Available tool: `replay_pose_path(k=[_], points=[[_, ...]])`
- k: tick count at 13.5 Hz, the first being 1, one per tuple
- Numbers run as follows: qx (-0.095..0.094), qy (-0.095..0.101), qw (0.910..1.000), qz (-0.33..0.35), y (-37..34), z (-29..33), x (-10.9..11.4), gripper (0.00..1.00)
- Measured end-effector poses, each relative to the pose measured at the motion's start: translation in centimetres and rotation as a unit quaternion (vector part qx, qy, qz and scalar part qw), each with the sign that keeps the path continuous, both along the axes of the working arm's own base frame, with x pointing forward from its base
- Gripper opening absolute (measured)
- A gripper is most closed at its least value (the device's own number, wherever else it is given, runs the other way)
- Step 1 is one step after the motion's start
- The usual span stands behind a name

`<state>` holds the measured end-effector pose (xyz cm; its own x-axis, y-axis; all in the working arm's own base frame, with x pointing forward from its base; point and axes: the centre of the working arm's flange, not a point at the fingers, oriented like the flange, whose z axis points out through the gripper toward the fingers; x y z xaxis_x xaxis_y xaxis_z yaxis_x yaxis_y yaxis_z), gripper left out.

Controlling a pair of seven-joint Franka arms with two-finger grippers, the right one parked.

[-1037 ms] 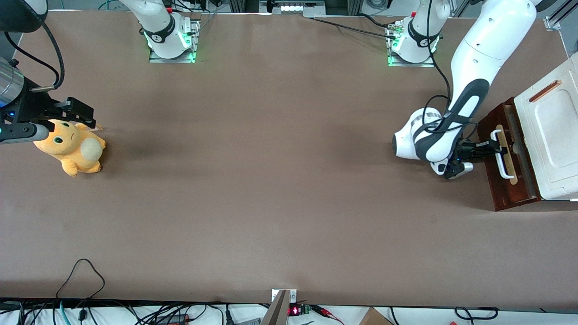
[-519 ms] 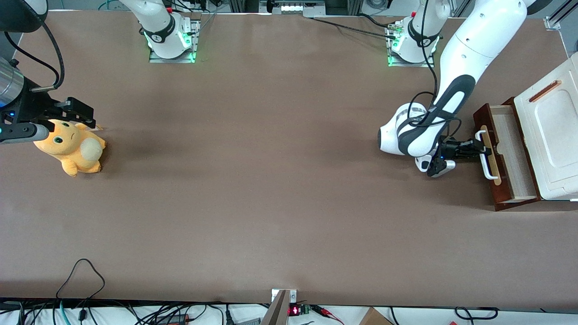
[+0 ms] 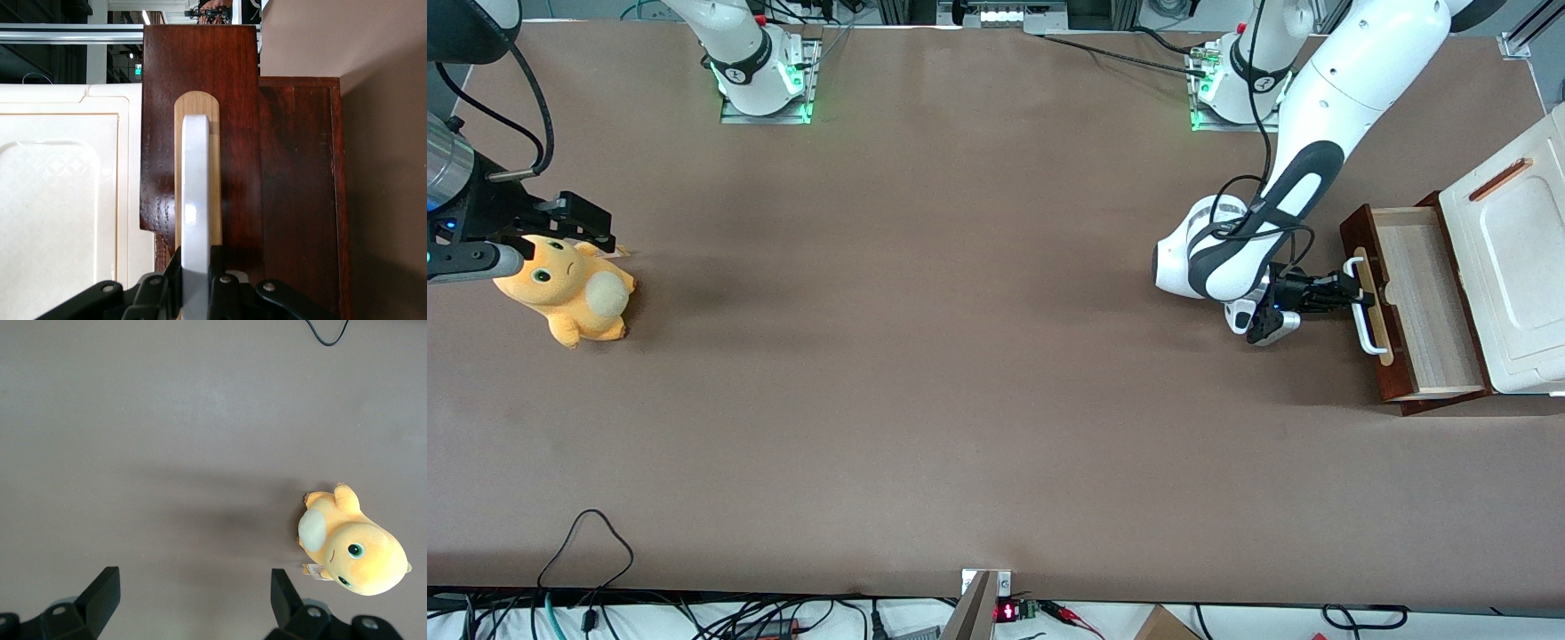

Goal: Open lower drawer with left arm only
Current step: 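Pull the handle with the left gripper, sliding the drawer outward, then open the left gripper and lift it away from the handle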

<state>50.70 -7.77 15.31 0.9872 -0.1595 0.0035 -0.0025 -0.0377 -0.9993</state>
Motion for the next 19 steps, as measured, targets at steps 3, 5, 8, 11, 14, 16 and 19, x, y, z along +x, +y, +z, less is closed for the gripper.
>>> replay_pose_path(k=[3, 5, 8, 11, 14, 16, 19], points=[[0.0, -0.003, 1.0, -0.005, -0.3, 0.1, 0.2, 0.4], [-0.001, -0.006, 1.0, -0.005, -0.3, 0.3, 0.4, 0.59], [-0.012, -0.009, 0.9999, 0.009, -0.8, 1.5, 1.7, 0.9], [-0.079, 0.02, 0.9953, 0.052, -2.3, 5.6, 5.1, 0.99], [-0.193, 0.051, 0.9766, 0.08, -4.1, 12.7, 7.7, 1.0], [-0.282, 0.066, 0.9528, 0.089, -5.3, 19.2, 8.1, 1.0], [-0.432, 0.085, 0.8924, 0.101, -4.8, 26.9, 7.2, 1.0]])
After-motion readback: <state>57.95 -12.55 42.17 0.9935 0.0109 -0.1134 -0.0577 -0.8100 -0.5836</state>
